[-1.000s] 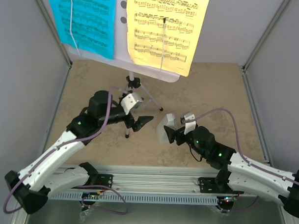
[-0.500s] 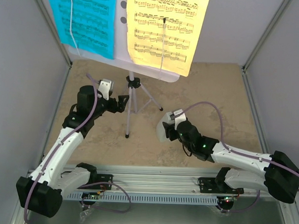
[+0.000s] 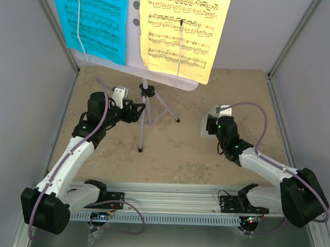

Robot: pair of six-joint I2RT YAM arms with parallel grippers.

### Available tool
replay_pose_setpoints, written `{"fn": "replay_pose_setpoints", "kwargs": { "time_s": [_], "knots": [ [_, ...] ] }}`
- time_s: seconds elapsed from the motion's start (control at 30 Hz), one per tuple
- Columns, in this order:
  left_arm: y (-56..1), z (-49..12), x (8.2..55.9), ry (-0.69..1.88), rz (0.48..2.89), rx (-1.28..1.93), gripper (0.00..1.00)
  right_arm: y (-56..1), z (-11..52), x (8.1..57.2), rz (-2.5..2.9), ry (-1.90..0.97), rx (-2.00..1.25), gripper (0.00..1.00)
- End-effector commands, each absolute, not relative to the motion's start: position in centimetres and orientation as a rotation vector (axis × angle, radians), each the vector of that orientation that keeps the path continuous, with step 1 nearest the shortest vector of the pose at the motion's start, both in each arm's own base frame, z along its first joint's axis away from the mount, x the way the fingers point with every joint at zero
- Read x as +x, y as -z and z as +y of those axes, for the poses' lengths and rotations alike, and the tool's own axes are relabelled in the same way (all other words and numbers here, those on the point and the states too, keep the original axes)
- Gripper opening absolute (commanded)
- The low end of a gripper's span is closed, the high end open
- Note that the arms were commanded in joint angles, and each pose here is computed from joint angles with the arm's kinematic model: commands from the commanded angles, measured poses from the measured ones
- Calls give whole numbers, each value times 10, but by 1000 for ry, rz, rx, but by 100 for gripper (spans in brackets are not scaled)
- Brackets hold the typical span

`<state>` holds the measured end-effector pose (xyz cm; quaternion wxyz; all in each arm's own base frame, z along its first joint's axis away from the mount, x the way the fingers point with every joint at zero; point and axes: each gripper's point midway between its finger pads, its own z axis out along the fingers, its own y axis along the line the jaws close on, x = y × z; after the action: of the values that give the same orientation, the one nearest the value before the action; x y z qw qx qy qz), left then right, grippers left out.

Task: Pack up the instrument practice props

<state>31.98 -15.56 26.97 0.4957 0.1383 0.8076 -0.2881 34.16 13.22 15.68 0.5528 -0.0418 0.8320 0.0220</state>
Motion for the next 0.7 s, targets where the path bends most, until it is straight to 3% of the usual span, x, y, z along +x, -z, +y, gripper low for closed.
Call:
{"fn": "replay_pose_setpoints", "kwargs": {
  "time_s": [0.0, 0.23, 0.5, 0.6, 0.67],
  "knots": [
    [-266, -163, 328, 758, 1958, 331, 74, -165, 94, 369, 1920, 34, -30, 65],
    [-255, -183, 329, 847, 1969, 398, 62, -164, 60, 397, 1934, 67, 41, 68],
    [-229, -205, 336, 778, 2031, 542, 12, -193, 64, 385, 1883, -28, 46, 95],
    [-228, -214, 333, 774, 2013, 584, 0, -207, 70, 370, 1856, -126, 50, 98],
    [-230, -221, 330, 785, 1994, 611, 0, -219, 71, 358, 1827, -166, 53, 98]
  ]
}}
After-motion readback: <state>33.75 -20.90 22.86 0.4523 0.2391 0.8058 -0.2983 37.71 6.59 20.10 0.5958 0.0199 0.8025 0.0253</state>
